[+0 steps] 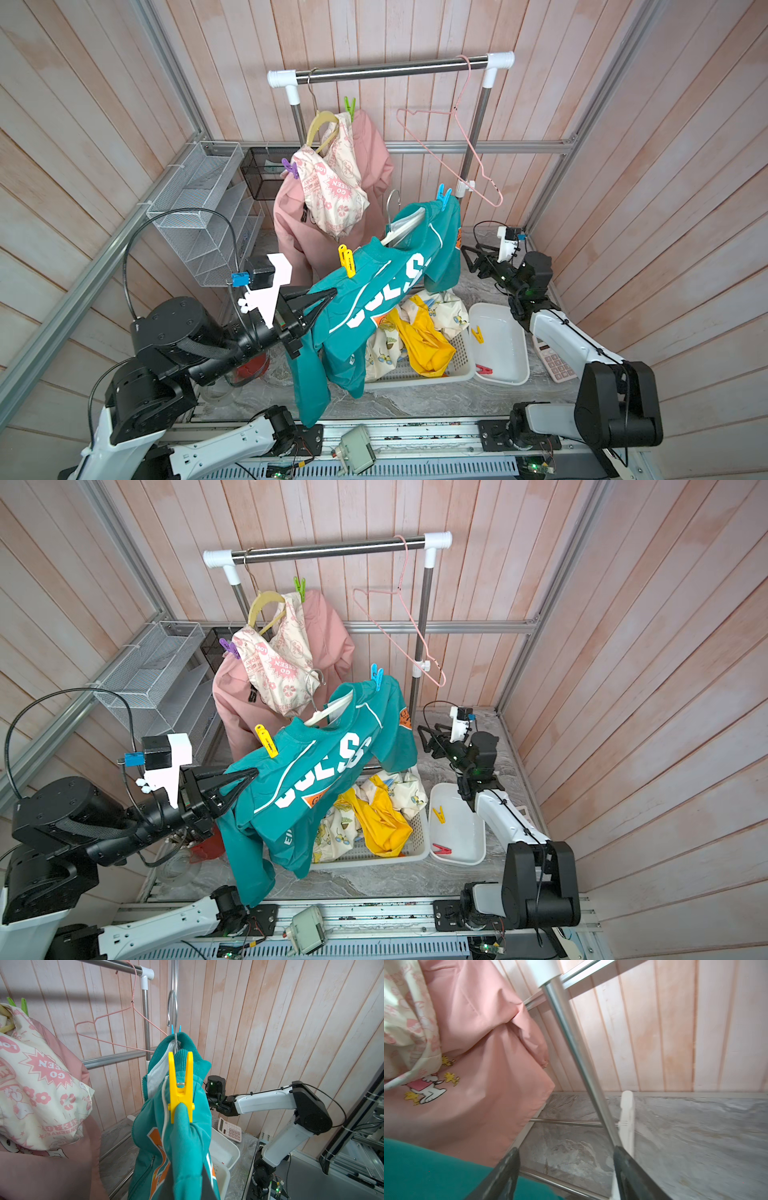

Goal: Remove the clothespins securing jackets to the hanger
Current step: Adjust the jacket in the basket.

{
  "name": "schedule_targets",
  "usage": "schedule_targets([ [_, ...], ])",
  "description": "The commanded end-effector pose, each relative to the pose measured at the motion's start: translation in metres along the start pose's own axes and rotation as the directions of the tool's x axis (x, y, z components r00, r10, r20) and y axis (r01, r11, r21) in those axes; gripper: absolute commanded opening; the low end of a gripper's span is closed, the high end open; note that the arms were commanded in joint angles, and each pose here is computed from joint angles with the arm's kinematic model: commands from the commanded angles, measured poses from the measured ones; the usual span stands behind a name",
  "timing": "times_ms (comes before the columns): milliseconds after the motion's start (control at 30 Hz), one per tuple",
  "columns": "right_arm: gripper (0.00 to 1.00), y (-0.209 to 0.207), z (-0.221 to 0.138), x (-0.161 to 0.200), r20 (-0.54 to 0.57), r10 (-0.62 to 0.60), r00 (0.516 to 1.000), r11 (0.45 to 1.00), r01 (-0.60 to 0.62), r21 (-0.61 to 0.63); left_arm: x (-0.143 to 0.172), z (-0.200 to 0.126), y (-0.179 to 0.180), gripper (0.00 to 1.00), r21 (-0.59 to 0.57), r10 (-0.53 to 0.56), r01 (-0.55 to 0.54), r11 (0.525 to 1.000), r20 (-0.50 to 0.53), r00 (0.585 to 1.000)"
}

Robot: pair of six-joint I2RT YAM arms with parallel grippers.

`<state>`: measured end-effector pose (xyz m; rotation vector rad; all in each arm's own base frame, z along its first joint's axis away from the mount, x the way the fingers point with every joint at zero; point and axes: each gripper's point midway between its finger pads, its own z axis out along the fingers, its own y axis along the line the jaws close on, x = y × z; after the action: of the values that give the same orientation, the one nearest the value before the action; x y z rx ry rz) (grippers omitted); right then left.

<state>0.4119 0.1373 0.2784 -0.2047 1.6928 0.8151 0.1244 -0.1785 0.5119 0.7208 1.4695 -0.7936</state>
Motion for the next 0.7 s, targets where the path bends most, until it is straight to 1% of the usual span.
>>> schedule_targets([
  [0,0.7,0.022,0.019,0.024,-0.109,-0.024,0.994,0.998,0.018,-0.057,-0.036,0.004,-0.008,0.0,0.04,0.009,-0.015,0.999,0.142,0.99],
  [67,0.67,0.031,0.024,0.031,-0.127,-0.019,0.992,0.996,0.008,-0.086,-0.035,0.011,-0.01,0.0,0.053,0.011,-0.019,0.998,0.141,0.99],
  [167,0.63,0.044,0.021,0.04,-0.151,-0.007,0.989,0.991,-0.014,-0.134,-0.034,0.02,-0.009,0.0,0.051,0.011,-0.019,0.999,0.156,0.988],
  [233,0.6,0.054,0.014,0.047,-0.158,-0.001,0.987,0.989,-0.023,-0.146,-0.03,0.029,-0.008,0.0,0.048,0.014,-0.022,0.999,0.17,0.985],
  [367,0.54,0.078,-0.006,0.053,-0.144,0.012,0.99,0.985,-0.036,-0.17,-0.031,0.043,-0.011,0.0,0.063,0.024,-0.04,0.997,0.231,0.973],
  [467,0.49,0.091,-0.023,0.052,-0.119,0.037,0.992,0.984,-0.056,-0.166,-0.03,0.055,-0.015,0.0,0.09,0.026,-0.052,0.995,0.265,0.964],
  [533,0.48,0.097,-0.036,0.054,-0.108,0.067,0.992,0.983,-0.084,-0.162,-0.024,0.066,-0.017,0.0,0.105,0.019,-0.048,0.993,0.262,0.965],
  [600,0.46,0.096,-0.048,0.063,-0.113,0.099,0.989,0.985,-0.113,-0.127,-0.015,0.078,-0.019,0.0,0.12,0.011,-0.042,0.992,0.25,0.968],
  [667,0.43,0.09,-0.059,0.076,-0.126,0.136,0.983,0.985,-0.147,-0.087,-0.003,0.09,-0.017,0.0,0.113,0.016,-0.042,0.993,0.227,0.974],
])
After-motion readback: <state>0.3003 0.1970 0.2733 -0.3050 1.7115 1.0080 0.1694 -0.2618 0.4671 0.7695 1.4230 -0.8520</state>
